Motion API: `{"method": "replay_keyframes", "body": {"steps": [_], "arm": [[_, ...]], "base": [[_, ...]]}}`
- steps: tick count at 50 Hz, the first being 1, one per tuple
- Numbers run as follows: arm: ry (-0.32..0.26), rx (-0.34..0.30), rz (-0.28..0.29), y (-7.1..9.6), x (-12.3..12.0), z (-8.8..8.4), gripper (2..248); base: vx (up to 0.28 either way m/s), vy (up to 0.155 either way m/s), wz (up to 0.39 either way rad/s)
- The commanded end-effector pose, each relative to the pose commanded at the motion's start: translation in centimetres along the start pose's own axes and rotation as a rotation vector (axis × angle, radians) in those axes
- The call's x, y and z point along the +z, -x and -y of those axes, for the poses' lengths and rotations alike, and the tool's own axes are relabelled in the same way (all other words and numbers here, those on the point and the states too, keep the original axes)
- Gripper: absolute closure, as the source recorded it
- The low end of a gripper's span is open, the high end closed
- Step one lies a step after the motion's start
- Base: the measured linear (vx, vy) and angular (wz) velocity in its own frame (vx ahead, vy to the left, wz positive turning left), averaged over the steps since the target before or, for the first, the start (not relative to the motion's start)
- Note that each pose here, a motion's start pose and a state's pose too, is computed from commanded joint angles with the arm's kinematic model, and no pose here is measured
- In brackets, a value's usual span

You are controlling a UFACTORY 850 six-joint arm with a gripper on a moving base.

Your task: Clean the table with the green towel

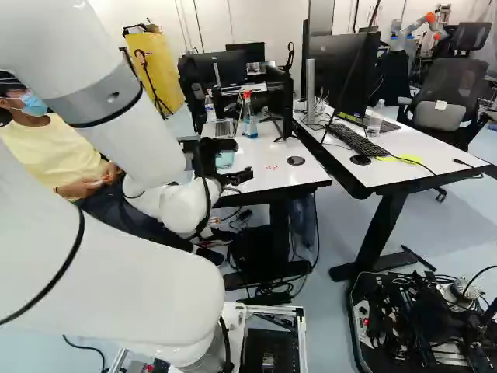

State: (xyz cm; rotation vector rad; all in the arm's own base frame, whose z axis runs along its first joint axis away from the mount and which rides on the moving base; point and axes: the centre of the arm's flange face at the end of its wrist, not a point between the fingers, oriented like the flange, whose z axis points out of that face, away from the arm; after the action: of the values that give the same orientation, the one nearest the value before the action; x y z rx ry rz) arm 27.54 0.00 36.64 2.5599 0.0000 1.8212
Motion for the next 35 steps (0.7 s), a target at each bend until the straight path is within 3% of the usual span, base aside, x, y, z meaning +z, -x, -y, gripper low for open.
{"method": "replay_keyframes", "body": {"steps": [11,35], "arm": [[0.000,0.000,-0.001,-0.6,0.8,0.0,3],[-0.001,0.000,-0.059,-3.3,1.9,0.0,3]], "base": [[0.000,0.000,0.000],[0.000,0.000,0.000]]}}
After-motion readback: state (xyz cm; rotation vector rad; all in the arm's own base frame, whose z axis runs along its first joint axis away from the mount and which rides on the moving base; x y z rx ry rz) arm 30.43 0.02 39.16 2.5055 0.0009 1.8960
